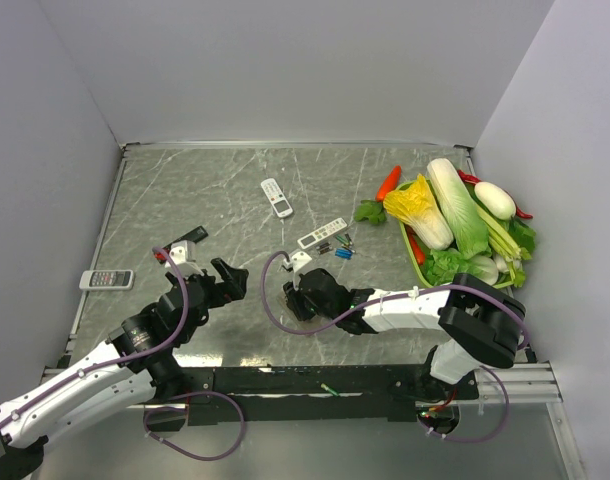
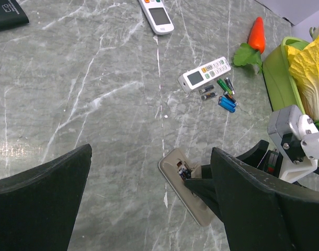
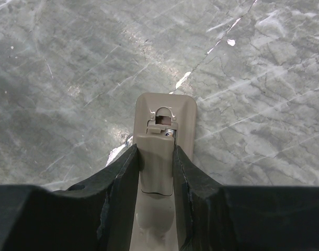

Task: Load the batteries into the remote control

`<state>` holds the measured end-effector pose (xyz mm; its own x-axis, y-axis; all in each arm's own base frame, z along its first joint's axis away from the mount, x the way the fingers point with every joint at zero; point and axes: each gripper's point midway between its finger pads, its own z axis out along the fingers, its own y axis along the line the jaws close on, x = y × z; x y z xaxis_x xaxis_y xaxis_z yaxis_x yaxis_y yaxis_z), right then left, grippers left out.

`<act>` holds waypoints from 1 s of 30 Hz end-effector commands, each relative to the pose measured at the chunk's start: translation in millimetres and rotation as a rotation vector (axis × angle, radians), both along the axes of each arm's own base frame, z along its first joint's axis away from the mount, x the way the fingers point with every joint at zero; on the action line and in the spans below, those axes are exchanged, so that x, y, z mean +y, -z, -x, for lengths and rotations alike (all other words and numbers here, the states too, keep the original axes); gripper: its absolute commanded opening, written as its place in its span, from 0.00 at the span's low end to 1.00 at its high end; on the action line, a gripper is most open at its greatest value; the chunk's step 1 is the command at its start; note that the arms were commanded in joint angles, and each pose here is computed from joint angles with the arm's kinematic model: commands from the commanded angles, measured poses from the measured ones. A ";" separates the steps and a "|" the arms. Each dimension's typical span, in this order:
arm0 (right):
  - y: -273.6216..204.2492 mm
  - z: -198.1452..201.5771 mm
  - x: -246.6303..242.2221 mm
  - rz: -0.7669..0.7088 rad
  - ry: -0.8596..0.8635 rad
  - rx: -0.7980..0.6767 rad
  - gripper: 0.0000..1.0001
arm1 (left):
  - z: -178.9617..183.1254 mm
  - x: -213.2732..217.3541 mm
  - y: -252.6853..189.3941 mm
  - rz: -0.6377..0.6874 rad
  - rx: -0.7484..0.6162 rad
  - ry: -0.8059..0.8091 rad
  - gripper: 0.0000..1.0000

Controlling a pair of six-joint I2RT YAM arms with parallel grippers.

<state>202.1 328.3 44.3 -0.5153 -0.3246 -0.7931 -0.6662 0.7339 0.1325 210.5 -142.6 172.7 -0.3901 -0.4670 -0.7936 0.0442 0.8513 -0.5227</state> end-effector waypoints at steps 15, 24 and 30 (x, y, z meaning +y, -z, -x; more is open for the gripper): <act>-13.2 0.5 1.6 -0.019 -0.009 0.001 0.49 | -1.7 -3.9 -8.9 0.033 -0.023 0.006 0.99; -48.5 -4.3 -3.1 -0.056 -0.006 0.004 0.50 | -2.0 -8.8 -3.7 0.035 -0.010 0.020 0.99; -49.8 -14.3 -1.5 -0.055 -0.015 0.073 0.49 | -2.5 -17.0 0.7 0.049 0.001 0.043 0.99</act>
